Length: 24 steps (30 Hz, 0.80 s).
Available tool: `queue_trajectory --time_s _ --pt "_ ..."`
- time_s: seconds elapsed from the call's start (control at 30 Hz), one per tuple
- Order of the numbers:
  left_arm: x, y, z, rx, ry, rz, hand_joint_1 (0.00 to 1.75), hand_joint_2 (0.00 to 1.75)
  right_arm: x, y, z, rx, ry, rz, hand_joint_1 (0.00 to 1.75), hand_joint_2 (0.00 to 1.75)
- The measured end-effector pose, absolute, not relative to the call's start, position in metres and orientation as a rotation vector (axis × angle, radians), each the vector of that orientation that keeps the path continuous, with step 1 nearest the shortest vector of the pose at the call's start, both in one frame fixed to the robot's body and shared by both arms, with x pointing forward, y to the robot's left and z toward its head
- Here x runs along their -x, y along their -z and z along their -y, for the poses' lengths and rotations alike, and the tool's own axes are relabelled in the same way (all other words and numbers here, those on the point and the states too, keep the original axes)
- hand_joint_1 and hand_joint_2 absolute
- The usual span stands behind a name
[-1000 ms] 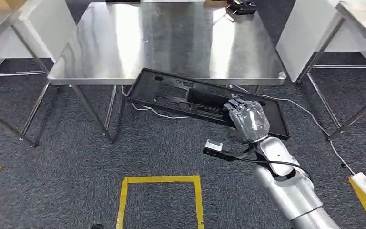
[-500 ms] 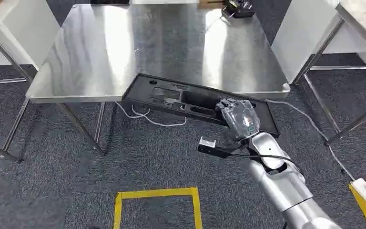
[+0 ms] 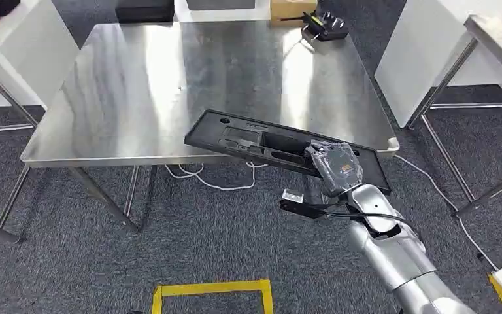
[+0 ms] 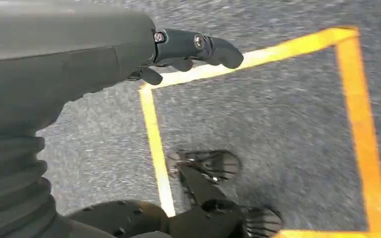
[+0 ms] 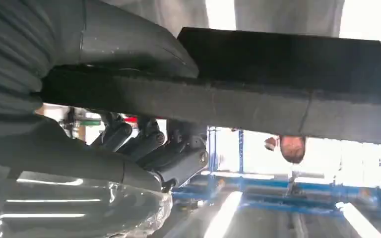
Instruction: Take the parts from the cabinet and place them on the table.
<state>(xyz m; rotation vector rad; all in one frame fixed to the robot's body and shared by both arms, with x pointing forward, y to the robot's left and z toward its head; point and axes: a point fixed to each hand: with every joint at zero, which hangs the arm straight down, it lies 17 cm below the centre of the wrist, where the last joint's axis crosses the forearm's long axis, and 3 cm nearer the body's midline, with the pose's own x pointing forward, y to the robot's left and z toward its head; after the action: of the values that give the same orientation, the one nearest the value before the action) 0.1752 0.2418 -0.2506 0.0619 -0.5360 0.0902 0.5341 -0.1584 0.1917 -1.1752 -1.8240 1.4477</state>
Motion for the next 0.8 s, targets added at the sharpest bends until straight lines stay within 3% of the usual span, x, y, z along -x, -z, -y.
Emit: queue_trajectory --time_s 0.8 --pt "-0.184 0.248 -0.245 -0.069 -0.102 0.553 0.00 1.75 -0.579 -0.202 0.163 1.145 -1.504 1.762 1.71 1.75"
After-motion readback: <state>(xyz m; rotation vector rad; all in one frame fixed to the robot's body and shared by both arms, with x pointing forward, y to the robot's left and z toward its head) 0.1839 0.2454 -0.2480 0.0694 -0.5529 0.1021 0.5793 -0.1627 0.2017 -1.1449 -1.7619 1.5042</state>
